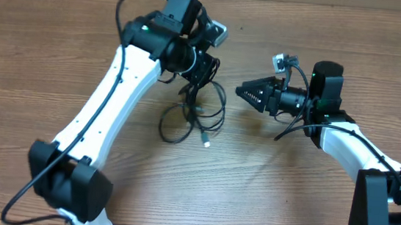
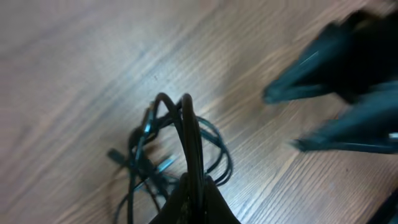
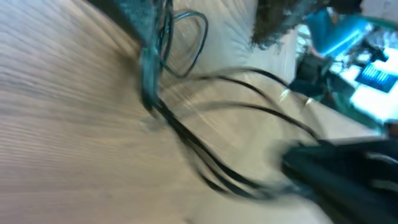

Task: Untangle cables

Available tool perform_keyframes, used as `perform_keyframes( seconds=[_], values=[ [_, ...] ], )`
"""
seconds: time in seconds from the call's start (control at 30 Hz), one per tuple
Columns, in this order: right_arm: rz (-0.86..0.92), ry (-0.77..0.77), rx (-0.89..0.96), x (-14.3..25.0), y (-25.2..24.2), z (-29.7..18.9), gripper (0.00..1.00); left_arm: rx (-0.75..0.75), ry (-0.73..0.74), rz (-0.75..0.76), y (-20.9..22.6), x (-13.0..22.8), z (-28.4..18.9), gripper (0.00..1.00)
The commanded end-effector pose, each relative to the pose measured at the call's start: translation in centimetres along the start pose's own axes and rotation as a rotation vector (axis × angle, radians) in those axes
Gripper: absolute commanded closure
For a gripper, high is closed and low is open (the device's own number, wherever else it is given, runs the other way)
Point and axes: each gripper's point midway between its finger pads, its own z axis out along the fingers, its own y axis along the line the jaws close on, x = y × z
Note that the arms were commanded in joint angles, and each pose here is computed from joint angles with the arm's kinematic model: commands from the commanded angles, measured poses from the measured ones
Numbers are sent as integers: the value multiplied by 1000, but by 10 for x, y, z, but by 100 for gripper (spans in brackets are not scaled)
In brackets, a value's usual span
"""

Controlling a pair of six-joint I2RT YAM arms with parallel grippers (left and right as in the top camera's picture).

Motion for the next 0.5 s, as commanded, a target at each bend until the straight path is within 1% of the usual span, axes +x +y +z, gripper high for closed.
perform_keyframes(
  seconds=[0.0,0.13,0.2,0.23,0.33,0.47],
  values=[
    [39,-7,84,-2,-10,-1,43,-28,-182,80,-16,-31,-66,96],
    [87,15,73,4,-7,2,36,-31,-233,98,-21,-37,-82,96],
    [85,28,43,7,0,5,26,-29,-236,102,-24,-37,-84,96],
    [82,34,30,8,3,7,23,-29,-236,102,-24,-37,-84,96],
    [76,40,19,9,7,9,19,-27,-230,101,-24,-35,-83,96],
    [56,29,19,6,7,9,15,-4,-222,100,-28,-33,-83,96]
  ],
)
